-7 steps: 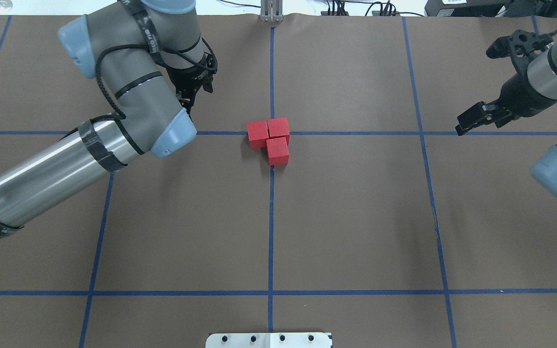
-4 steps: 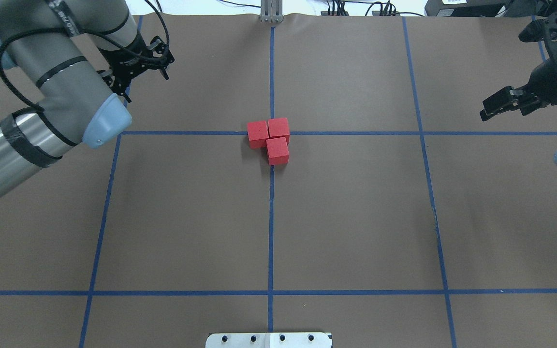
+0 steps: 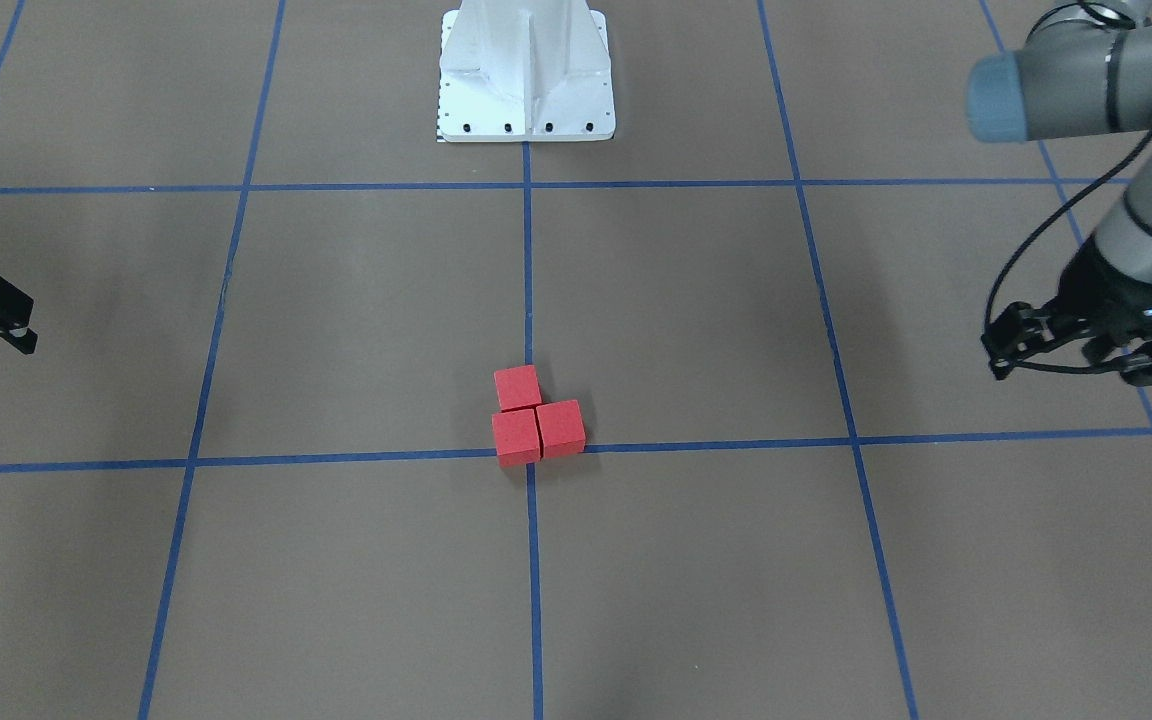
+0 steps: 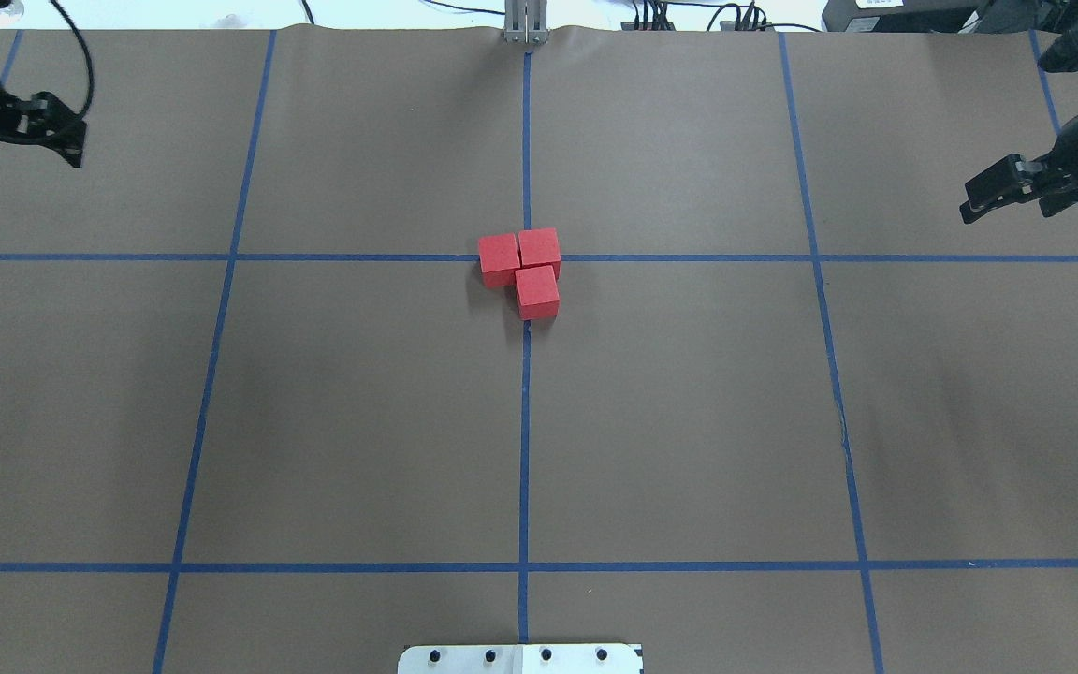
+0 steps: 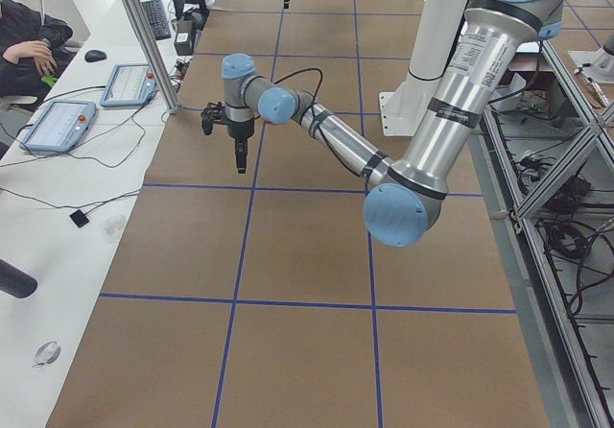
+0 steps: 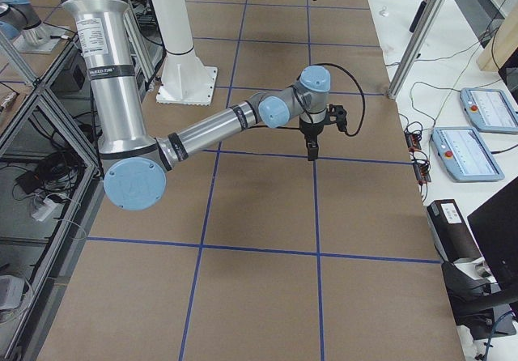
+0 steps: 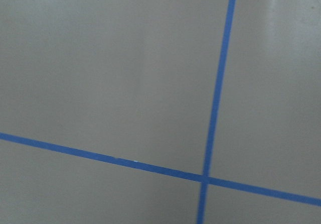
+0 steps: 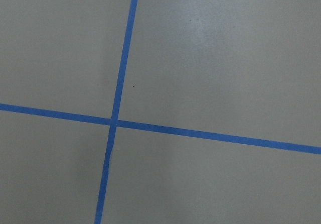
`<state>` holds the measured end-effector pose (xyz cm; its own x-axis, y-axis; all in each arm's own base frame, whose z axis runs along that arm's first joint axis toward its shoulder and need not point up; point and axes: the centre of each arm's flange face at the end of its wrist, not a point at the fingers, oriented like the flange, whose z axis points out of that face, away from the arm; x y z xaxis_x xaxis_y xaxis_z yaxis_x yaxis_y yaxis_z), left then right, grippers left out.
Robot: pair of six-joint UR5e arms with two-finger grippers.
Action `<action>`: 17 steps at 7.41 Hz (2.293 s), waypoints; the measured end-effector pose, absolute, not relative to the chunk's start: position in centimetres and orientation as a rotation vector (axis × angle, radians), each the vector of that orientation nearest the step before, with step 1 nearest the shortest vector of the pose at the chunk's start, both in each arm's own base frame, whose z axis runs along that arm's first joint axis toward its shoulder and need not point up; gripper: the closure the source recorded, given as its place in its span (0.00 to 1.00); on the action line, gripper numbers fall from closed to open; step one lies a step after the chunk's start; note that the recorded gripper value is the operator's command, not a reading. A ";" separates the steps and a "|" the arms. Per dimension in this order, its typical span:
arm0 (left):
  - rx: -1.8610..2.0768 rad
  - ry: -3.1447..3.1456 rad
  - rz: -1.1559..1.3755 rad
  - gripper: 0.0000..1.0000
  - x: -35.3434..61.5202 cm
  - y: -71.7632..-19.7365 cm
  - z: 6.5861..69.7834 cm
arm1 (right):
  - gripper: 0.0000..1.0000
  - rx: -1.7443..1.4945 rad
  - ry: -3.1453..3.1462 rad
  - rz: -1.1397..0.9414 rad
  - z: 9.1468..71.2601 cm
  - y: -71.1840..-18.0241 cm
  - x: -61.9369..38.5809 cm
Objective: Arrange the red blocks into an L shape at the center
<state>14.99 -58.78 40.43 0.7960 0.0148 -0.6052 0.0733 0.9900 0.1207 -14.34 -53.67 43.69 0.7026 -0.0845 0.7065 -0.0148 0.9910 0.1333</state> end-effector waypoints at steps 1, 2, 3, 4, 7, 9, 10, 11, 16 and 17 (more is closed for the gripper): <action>0.168 0.618 0.056 0.00 11.0 -58.3 43.3 | 0.01 0.132 -0.786 -0.007 44.4 -53.8 -12.6; 0.186 0.592 0.132 0.00 7.8 -57.6 45.8 | 0.01 0.122 -0.788 0.023 45.6 -53.8 -10.6; 0.198 0.572 0.184 0.00 4.9 -57.1 47.7 | 0.01 0.107 -0.802 0.037 47.4 -53.4 -8.2; 0.202 0.566 0.217 0.00 1.9 -56.5 49.7 | 0.01 0.096 -0.819 0.027 50.0 -52.8 -5.2; 0.181 0.619 0.264 0.00 -4.5 -53.1 56.3 | 0.01 0.082 -0.846 0.042 57.0 -50.2 2.6; 0.166 0.685 0.255 0.00 -5.3 -50.9 60.9 | 0.01 0.071 -0.864 0.077 59.6 -47.7 5.4; 0.162 0.695 0.253 0.00 -5.3 -50.5 62.6 | 0.01 0.064 -0.867 0.098 60.6 -46.5 6.3; 0.165 0.699 0.247 0.00 -5.7 -50.2 63.3 | 0.01 0.051 -0.868 0.122 61.7 -45.0 7.1; 0.170 0.751 0.153 0.00 -7.0 -49.8 62.1 | 0.01 0.022 -0.865 0.169 63.2 -42.3 8.2; 0.167 0.753 0.143 0.00 -7.0 -49.8 62.1 | 0.01 0.022 -0.860 0.174 63.2 -42.2 8.4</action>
<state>-7.03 -49.76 62.07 0.7207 0.1887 -0.6670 -0.0696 0.9771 0.2013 8.39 -42.17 63.21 0.6392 0.1438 0.7555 -0.1612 0.9856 -0.0511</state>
